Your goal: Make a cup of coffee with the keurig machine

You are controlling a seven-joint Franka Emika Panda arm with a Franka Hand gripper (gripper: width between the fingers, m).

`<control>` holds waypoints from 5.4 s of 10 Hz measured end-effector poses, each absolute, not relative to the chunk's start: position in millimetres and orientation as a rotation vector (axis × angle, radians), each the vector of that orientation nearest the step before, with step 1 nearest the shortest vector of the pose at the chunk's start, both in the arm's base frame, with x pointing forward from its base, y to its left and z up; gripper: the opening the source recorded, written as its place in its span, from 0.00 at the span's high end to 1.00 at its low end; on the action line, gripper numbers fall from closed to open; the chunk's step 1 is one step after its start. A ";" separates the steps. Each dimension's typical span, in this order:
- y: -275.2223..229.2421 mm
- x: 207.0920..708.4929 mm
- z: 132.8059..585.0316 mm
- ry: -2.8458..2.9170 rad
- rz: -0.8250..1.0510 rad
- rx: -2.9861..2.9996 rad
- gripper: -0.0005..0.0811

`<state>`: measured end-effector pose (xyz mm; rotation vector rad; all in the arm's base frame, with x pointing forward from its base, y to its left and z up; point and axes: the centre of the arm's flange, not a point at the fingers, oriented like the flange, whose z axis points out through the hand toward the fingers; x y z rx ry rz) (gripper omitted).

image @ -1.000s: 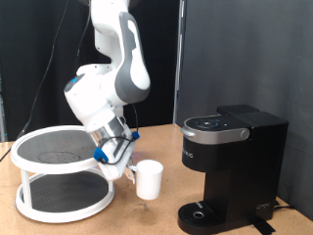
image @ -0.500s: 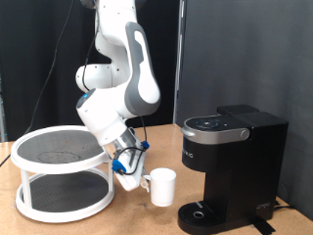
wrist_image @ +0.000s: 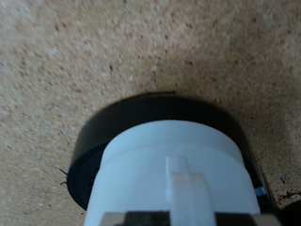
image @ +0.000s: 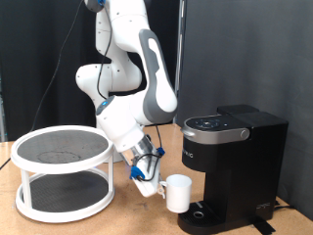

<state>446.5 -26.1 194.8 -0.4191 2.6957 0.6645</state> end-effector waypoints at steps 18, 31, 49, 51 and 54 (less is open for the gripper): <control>5.5 447.2 185.0 2.646 0.686 -0.350 0.99; -3.1 458.1 179.3 2.647 0.717 -0.297 0.72; -29.9 410.1 193.4 2.627 0.805 -0.387 0.09; -23.4 411.4 193.7 2.630 0.816 -0.392 0.09; -17.1 414.4 193.6 2.631 0.825 -0.399 0.09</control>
